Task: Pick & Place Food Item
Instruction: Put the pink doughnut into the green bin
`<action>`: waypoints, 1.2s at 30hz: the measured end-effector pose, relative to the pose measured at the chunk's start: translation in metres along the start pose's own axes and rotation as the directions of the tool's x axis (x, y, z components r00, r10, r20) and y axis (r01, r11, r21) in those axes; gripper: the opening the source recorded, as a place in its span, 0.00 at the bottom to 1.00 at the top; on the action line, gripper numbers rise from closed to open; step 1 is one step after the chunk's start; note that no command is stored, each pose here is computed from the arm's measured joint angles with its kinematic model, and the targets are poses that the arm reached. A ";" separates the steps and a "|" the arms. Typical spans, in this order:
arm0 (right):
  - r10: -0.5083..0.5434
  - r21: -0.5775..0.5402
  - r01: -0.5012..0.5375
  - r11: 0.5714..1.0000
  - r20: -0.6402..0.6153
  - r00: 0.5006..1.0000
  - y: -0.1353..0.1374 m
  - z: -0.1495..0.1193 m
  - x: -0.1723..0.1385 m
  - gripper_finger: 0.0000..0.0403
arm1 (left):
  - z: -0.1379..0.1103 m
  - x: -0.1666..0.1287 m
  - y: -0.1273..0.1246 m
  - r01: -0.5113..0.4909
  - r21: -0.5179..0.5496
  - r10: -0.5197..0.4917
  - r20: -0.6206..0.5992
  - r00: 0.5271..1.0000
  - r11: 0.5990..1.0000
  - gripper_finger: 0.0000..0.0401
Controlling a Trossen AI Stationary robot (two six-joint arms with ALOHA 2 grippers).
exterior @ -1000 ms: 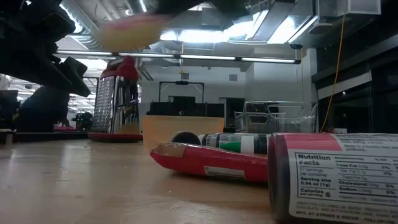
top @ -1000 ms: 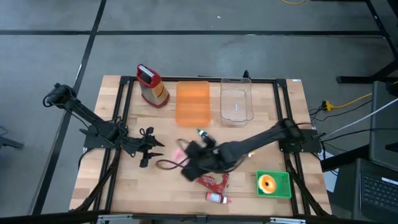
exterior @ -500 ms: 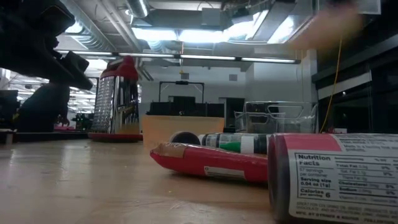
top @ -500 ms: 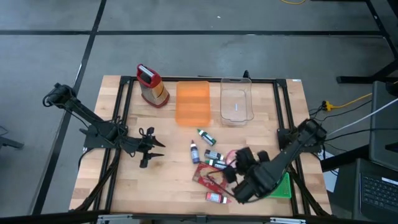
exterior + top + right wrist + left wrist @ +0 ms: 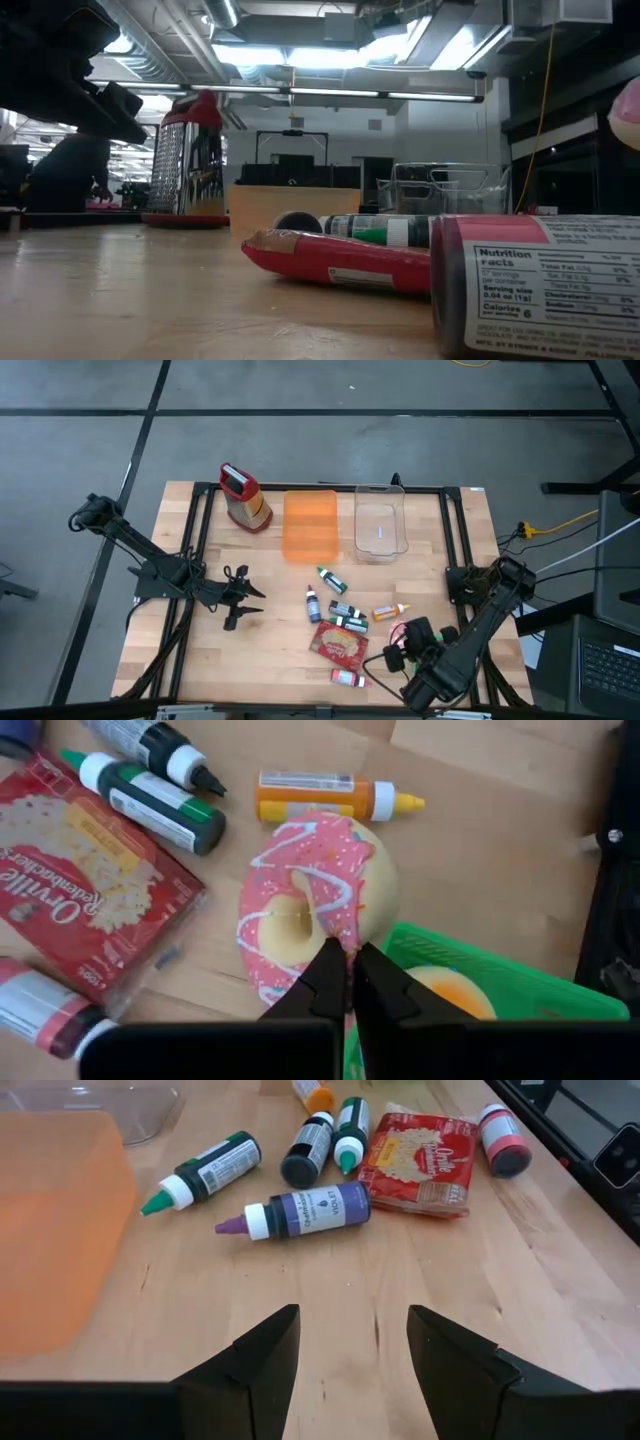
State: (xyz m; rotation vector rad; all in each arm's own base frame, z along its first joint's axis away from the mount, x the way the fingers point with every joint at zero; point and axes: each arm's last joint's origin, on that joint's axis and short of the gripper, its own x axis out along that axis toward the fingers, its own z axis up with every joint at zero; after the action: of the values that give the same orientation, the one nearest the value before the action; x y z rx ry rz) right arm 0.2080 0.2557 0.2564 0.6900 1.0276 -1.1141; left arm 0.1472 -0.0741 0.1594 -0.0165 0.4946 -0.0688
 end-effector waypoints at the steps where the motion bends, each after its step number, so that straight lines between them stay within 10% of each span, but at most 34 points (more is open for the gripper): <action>1: -0.004 -0.006 0.004 1.000 -0.011 1.000 -0.001 -0.002 -0.001 0.02 | 0.000 0.000 0.000 0.004 -0.001 -0.004 -0.001 1.000 1.000 0.45; 16: -0.163 -0.151 0.146 0.978 -0.102 0.981 -0.039 -0.043 0.006 0.02 | 0.000 0.000 -0.001 0.037 -0.007 -0.037 -0.011 0.999 0.999 0.45; 36: -0.032 -0.163 0.016 0.987 -0.095 0.995 -0.056 -0.034 -0.016 0.02 | -0.001 0.000 -0.002 0.065 -0.063 -0.066 -0.019 0.998 0.996 0.45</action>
State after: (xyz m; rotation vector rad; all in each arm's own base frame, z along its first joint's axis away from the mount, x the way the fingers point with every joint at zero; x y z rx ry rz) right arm 0.1434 0.2732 0.2596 0.6073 1.1979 -1.0128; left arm 0.1467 -0.0760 0.1590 -0.0933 0.5172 -0.1178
